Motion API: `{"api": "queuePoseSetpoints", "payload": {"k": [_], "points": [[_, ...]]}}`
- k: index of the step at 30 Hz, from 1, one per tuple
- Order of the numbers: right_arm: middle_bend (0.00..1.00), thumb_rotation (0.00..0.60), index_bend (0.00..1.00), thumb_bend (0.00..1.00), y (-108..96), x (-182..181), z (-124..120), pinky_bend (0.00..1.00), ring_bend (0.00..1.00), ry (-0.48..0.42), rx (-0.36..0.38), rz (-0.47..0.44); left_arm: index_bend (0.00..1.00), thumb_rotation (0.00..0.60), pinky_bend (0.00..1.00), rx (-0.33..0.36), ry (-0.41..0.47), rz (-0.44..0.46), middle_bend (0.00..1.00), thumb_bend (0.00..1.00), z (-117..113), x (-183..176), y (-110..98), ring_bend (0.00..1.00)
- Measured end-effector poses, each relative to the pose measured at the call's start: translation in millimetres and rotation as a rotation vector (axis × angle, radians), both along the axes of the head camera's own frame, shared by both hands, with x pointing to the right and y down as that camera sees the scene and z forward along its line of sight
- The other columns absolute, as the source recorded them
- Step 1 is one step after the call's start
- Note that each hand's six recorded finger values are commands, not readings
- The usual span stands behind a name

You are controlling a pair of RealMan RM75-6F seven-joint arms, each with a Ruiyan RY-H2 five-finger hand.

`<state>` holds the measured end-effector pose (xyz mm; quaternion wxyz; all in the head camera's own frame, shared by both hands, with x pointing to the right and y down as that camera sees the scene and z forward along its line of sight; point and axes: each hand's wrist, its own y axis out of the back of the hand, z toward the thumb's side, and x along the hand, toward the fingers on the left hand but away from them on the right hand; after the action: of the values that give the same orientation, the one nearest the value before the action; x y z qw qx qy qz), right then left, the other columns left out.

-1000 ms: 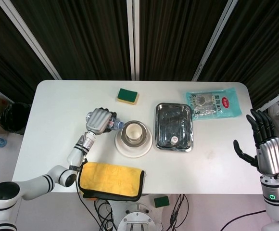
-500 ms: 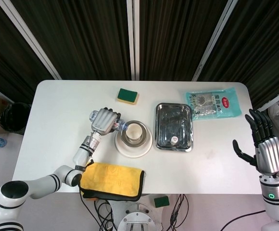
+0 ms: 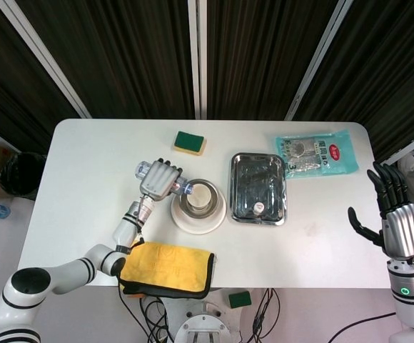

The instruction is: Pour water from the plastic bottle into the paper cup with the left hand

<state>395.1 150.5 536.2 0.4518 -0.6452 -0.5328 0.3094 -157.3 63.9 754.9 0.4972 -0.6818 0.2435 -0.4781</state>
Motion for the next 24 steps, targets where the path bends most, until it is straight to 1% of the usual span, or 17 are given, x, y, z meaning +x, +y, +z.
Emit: {"api": "queuePoseSetpoints", "payload": {"k": [4,9,24], "points": [[0.0,0.6,0.0,0.39,-0.1,0.0,0.6,0.0,0.0,0.0,-0.002,-0.001,0.7,0.6,0.53,-0.002,0.003,-0.005,0.74,0.54,-0.1,0.7,-0.8,0.51],[0.0,0.6,0.0,0.39,-0.2,0.5,0.6,0.0,0.0,0.001,-0.002,0.001,0.7,0.6,0.53,0.016,-0.005,0.003,0.74,0.54,-2.1,0.6,-2.7,0.51],[0.0,0.6,0.0,0.39,0.0,-0.6,0.8,0.0,0.0,0.0,-0.002,-0.002,0.7,0.6,0.52,0.033,-0.007,0.005,0.74,0.54,-5.5,0.2,-3.9,0.51]]}}
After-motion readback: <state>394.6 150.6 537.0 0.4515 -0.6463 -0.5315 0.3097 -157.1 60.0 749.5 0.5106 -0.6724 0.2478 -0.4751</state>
